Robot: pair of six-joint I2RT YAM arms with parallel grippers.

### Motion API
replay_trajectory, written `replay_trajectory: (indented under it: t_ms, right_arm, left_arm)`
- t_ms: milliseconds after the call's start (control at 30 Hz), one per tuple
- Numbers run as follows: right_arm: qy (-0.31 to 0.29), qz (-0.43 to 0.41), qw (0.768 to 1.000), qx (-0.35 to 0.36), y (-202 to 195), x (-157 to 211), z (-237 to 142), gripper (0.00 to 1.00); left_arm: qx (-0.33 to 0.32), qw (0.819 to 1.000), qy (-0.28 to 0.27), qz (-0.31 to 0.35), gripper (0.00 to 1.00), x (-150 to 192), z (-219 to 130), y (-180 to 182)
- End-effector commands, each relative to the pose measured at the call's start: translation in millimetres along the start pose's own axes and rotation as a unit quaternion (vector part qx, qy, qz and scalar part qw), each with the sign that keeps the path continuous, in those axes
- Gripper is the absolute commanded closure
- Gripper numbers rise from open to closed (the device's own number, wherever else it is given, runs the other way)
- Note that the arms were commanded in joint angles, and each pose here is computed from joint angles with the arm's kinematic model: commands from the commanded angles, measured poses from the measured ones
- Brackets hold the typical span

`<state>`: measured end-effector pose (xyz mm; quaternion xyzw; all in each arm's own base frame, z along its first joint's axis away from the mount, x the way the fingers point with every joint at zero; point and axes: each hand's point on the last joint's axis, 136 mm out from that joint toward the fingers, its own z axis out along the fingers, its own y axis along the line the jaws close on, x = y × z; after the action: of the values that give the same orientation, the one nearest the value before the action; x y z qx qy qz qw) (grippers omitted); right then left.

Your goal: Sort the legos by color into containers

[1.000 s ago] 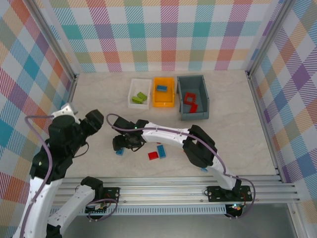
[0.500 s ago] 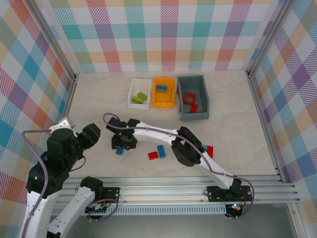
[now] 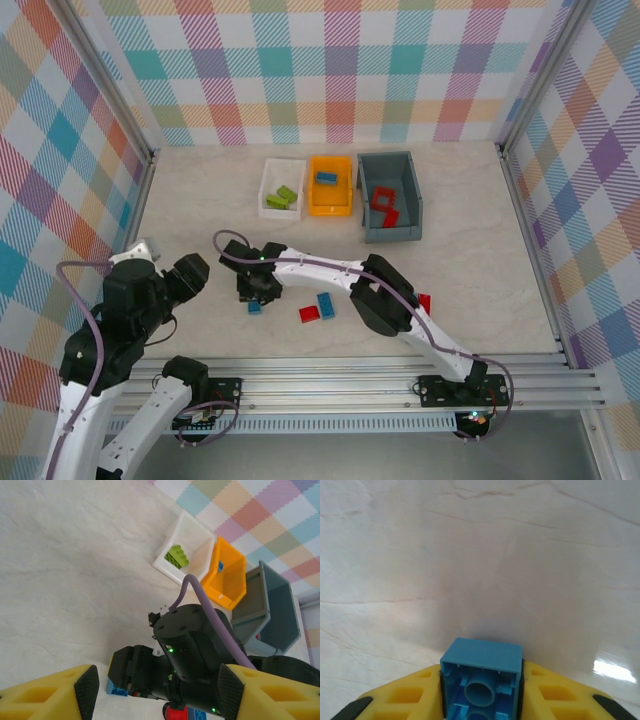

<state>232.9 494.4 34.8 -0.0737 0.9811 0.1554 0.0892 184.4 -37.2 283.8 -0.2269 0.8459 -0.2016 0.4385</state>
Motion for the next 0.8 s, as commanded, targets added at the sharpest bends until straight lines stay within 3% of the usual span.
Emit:
replay_trajectory:
  t_ms: [0, 133, 267, 533, 767]
  right_arm:
    - [-0.066, -0.004, 0.998, -0.004, -18, -39, -56, 0.73]
    - [-0.125, 0.001, 0.992, 0.027, -76, -86, -101, 0.73]
    - [-0.158, 0.004, 0.986, 0.060, -131, -142, -123, 0.72]
    - [-0.192, 0.003, 0.976, 0.106, -183, -250, -121, 0.71]
    - [-0.196, 0.018, 0.974, 0.109, -209, -291, -99, 0.67]
  left_arm:
    - [0.071, 0.996, 0.053, -0.004, 0.34, 15, 19, -31]
    - [0.133, 0.984, 0.114, -0.022, 0.34, 31, 43, -61]
    - [0.161, 0.977, 0.138, -0.026, 0.34, 37, 67, -81]
    - [0.154, 0.974, 0.164, 0.019, 0.35, 63, 113, -110]
    - [0.147, 0.970, 0.184, 0.053, 0.35, 93, 134, -129]
